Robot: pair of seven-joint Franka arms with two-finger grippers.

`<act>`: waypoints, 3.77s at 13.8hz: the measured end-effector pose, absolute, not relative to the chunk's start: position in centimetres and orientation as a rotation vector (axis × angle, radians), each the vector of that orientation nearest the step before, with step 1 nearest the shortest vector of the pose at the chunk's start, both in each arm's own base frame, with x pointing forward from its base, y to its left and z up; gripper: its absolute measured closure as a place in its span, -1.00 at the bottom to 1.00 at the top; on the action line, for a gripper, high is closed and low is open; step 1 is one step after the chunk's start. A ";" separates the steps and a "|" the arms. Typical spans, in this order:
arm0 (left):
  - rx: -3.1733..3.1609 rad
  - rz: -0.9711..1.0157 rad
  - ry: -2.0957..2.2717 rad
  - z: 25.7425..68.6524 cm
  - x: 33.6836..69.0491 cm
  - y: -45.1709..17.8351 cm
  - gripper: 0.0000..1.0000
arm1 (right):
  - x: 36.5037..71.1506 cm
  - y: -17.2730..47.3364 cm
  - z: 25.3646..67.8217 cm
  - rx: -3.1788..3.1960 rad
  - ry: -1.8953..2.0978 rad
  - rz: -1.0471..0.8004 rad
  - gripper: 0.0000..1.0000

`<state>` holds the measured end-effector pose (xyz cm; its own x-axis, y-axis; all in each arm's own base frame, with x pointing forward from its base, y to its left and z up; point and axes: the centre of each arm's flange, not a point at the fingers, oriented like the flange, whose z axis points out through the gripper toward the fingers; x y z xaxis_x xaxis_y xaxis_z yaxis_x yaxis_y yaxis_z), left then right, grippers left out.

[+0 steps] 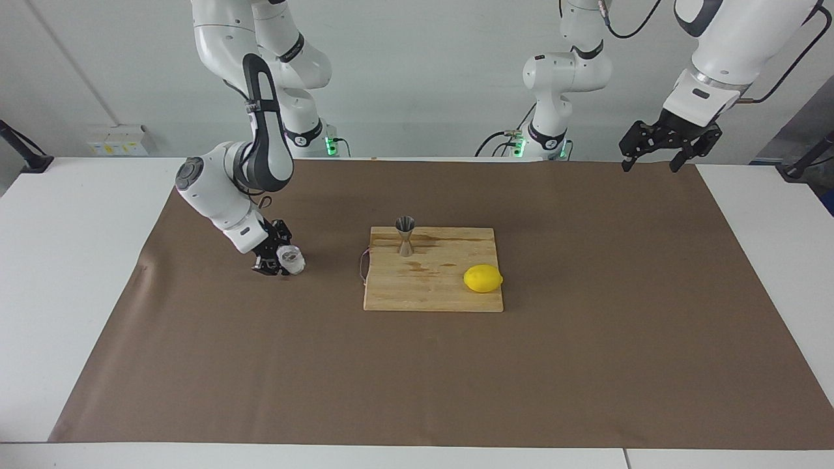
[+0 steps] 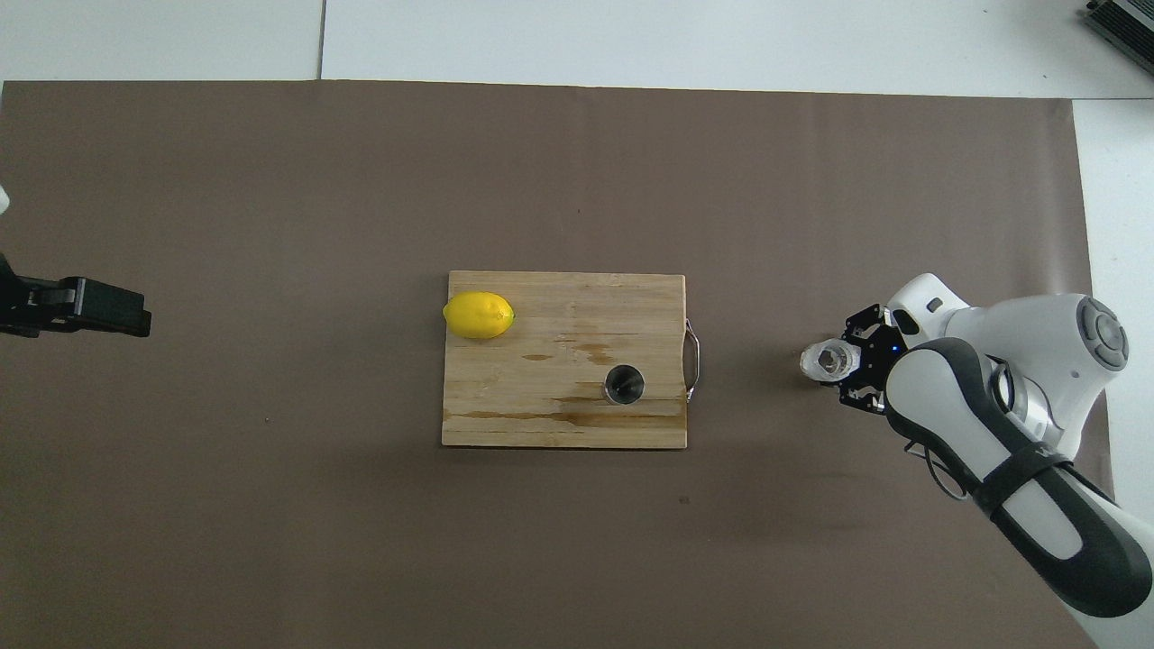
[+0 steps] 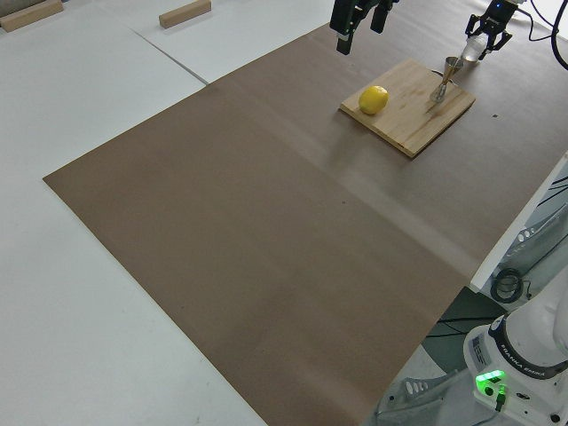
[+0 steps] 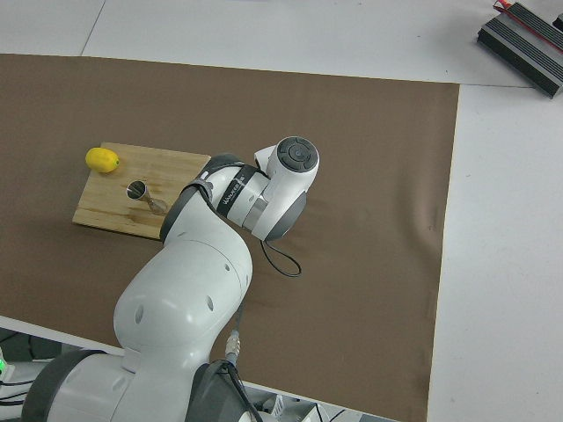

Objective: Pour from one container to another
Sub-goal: 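Close the right gripper around the small white cup, then lift the white cup with the right gripper toward the jigger, then position the white cup above the jigger with the right gripper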

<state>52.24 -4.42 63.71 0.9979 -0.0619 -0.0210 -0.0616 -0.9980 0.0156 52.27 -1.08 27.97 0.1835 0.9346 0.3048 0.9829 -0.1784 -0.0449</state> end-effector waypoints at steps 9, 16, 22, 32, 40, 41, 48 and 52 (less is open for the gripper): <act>3.125 -0.034 -0.097 63.7 52.2 -4.4 -1.00 | 53.2 1.4 29.6 -2.200 -1.891 -0.351 0.03; 3.125 -0.034 -0.097 63.7 52.2 -4.4 -1.00 | 54.3 7.0 34.6 -2.217 -1.892 -0.446 0.03; 3.125 -0.035 -0.097 63.7 52.2 -4.4 -1.00 | 55.4 11.4 38.0 -2.232 -1.892 -0.405 0.03; 3.125 -0.035 -0.097 63.7 52.2 -4.4 -1.00 | 55.1 20.1 43.6 -2.359 -1.994 -0.214 0.03; 3.125 -0.035 -0.097 63.7 52.2 -4.4 -1.00 | 53.4 26.4 43.9 -2.404 -2.189 -0.085 0.03; 3.125 -0.035 -0.097 63.7 52.2 -4.4 -1.00 | 53.1 27.0 43.8 -2.395 -2.223 -0.071 0.03; 3.125 -0.035 -0.097 63.7 52.2 -4.4 -1.00 | 51.6 29.4 42.7 -2.343 -2.469 0.040 0.03; 3.125 -0.035 -0.097 63.7 52.2 -4.4 -1.00 | 51.2 29.6 42.1 -2.318 -2.571 0.082 0.03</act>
